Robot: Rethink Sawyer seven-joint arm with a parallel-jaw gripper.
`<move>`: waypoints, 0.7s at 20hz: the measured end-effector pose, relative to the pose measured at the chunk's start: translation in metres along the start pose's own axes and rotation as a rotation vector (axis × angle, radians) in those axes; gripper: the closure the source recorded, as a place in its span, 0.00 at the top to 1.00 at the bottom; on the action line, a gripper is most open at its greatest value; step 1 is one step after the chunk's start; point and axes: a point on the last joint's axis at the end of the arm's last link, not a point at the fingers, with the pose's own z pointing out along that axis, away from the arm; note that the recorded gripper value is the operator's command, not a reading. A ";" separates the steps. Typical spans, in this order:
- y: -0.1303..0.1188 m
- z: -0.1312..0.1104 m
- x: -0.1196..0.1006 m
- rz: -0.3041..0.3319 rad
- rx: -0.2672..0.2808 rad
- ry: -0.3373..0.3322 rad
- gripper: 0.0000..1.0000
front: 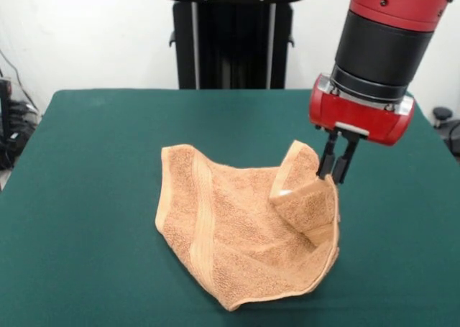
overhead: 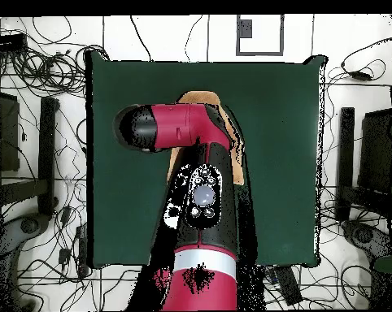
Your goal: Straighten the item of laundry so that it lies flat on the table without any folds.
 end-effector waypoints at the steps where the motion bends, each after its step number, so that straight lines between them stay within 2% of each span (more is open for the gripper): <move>1: 0.002 0.000 0.000 -0.003 0.002 -0.003 0.00; 8: 0.025 0.009 0.004 -0.051 0.040 -0.043 0.00; 14: 0.056 0.022 0.013 -0.078 0.027 -0.047 0.00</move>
